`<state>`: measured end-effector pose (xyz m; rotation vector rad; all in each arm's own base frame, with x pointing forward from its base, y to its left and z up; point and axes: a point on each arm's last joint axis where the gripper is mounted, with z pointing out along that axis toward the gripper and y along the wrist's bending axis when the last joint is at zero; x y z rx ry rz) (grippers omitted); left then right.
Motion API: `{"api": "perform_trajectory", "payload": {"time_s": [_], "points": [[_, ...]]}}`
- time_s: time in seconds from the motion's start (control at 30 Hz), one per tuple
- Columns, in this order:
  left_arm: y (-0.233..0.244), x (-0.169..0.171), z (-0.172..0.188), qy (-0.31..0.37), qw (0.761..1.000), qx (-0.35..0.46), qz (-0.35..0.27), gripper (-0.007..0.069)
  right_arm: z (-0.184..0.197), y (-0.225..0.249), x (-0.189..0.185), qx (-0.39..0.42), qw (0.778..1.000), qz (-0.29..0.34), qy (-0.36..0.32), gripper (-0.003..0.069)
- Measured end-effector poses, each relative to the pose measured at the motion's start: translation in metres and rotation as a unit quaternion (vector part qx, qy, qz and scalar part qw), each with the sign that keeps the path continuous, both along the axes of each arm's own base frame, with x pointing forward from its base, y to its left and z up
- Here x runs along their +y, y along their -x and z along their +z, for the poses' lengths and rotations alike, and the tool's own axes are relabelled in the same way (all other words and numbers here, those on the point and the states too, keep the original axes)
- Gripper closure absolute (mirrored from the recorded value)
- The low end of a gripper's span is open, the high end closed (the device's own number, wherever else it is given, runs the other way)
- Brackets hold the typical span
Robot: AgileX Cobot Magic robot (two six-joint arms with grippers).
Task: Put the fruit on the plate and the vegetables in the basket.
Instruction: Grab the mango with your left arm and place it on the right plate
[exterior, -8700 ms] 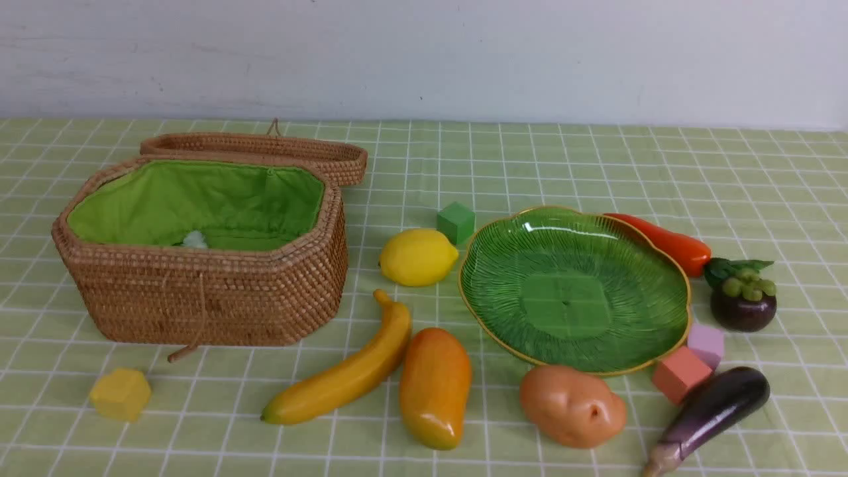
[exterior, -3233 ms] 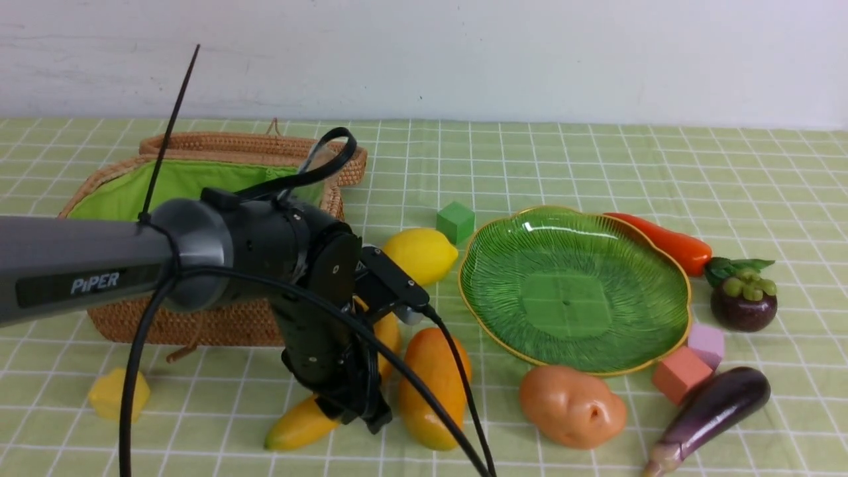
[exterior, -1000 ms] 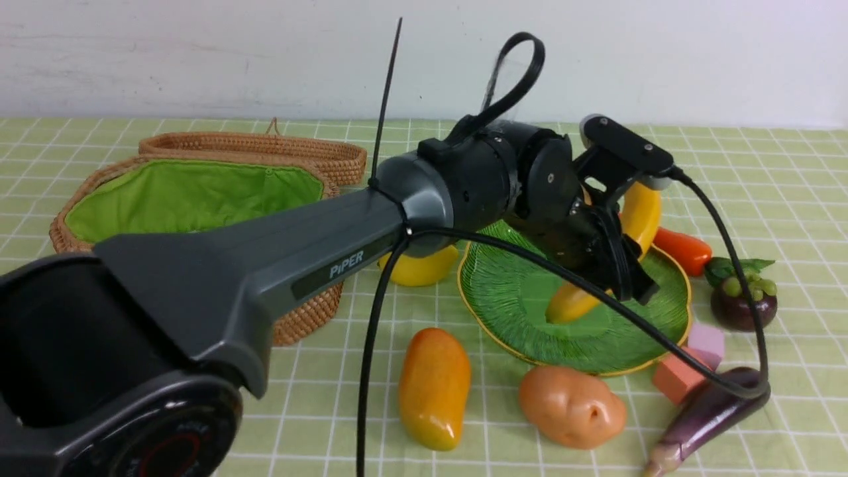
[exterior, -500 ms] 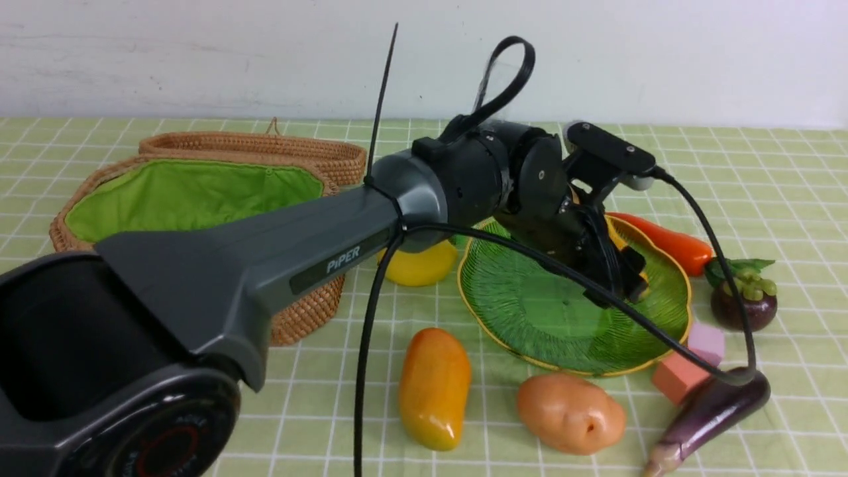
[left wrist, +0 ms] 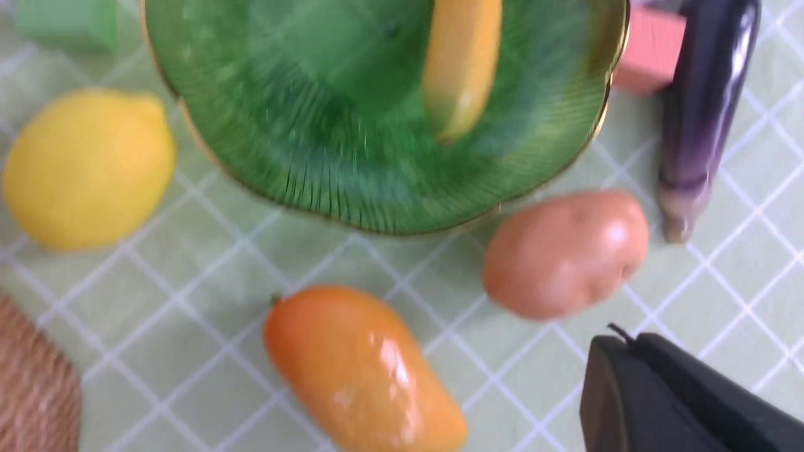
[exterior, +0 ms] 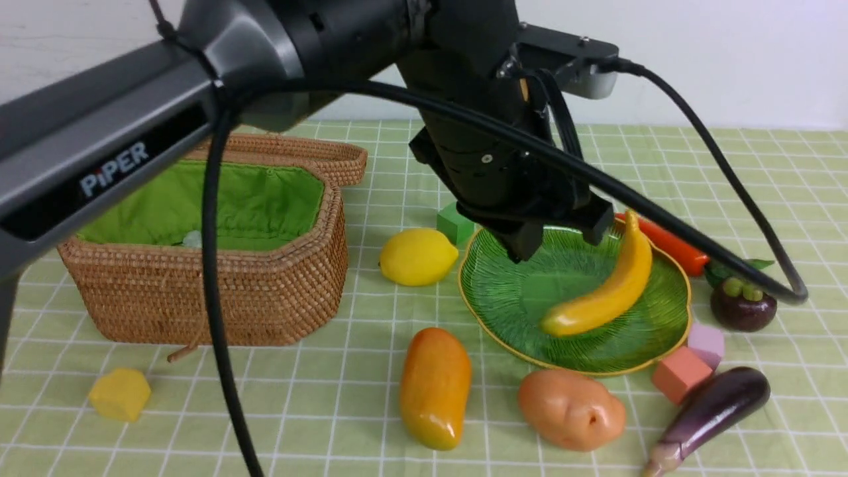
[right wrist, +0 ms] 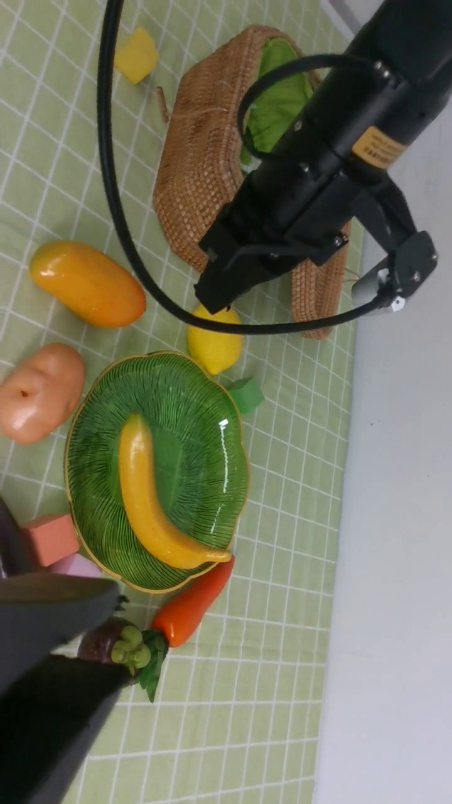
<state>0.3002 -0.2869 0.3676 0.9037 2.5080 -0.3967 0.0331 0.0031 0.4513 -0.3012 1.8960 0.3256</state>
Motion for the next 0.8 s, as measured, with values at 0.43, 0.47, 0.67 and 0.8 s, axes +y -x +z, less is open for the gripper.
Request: {"api": "perform_trajectory", "payload": {"time_s": [0.43, 0.47, 0.67, 0.8], "points": [[0.059, 0.056, -0.059, -0.069, 0.989, 0.110, 0.072, 0.0638, -0.006, 0.003, 0.002, 0.032, 0.999, 0.015, 0.013, 0.0510], [0.063, 0.059, -0.067, -0.069, 0.988, 0.115, 0.074, 0.0638, -0.007, 0.004, 0.002, 0.038, 0.999, 0.019, 0.012, 0.0510], [0.055, 0.052, -0.094, -0.035, 0.992, 0.085, 0.081, 0.0519, -0.012, 0.013, 0.013, 0.073, 0.992, 0.101, 0.021, 0.0510], [0.042, 0.041, -0.112, -0.021, 0.992, 0.077, 0.095, 0.0319, -0.015, 0.021, 0.021, 0.086, 0.982, 0.166, 0.032, 0.0508]]}}
